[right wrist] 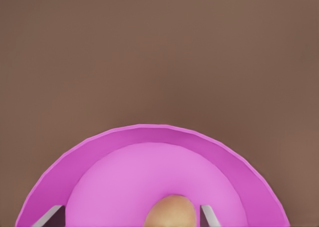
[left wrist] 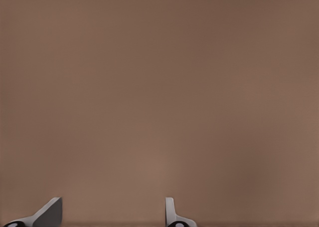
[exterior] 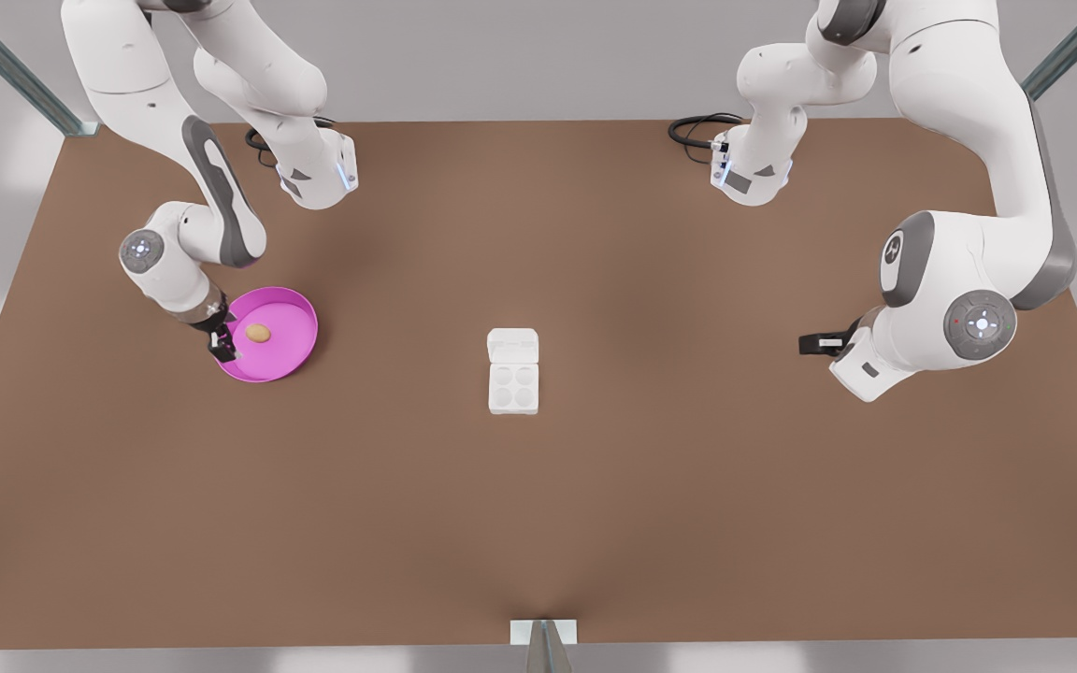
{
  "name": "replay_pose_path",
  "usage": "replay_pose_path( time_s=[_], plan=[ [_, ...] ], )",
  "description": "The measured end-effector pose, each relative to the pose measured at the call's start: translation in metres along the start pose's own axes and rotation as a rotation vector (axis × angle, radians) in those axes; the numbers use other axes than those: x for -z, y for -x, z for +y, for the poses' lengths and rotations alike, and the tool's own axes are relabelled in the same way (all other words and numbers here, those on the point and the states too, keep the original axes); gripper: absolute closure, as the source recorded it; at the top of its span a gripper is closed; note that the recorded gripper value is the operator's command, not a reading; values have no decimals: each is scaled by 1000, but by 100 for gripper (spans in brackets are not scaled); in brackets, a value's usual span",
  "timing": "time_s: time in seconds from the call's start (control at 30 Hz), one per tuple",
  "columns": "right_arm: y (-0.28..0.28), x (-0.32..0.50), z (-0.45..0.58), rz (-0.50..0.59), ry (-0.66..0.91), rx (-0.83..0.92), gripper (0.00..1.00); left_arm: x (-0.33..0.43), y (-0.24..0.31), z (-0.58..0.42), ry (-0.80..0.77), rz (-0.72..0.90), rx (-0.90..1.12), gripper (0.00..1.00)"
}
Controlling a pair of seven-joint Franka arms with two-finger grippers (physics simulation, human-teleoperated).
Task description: Pack egg into the box and close the box lid
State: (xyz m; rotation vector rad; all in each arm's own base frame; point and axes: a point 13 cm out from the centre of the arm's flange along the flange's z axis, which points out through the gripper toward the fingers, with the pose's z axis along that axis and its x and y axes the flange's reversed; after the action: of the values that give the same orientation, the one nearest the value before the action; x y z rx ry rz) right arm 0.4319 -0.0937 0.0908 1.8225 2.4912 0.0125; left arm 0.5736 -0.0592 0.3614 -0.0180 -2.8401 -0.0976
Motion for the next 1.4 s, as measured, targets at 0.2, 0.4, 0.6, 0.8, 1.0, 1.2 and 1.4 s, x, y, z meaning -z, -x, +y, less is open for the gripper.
replay_pose_path(
  time_s=[0.2,0.4,0.6,0.8,1.0,1.2,1.4],
  plan=[
    [-7,-7,0,2,4,-54,0,0,0,1,0,2,-1,0],
    [-12,-18,-4,15,-13,-99,0,-1,0,1,0,2,-5,0],
    [-19,-30,-8,29,-34,-125,0,-1,0,1,0,4,-7,0],
    [-23,-38,-13,39,-53,-145,0,-2,0,1,0,5,-9,0],
    [-28,-43,-13,45,-64,-151,0,-3,1,1,0,7,-10,0],
    [-29,-48,-13,51,-73,-156,6,-3,1,1,0,7,-11,0],
    [-27,-48,-14,50,-72,-163,11,-2,1,-1,1,5,-14,0]
  ],
)
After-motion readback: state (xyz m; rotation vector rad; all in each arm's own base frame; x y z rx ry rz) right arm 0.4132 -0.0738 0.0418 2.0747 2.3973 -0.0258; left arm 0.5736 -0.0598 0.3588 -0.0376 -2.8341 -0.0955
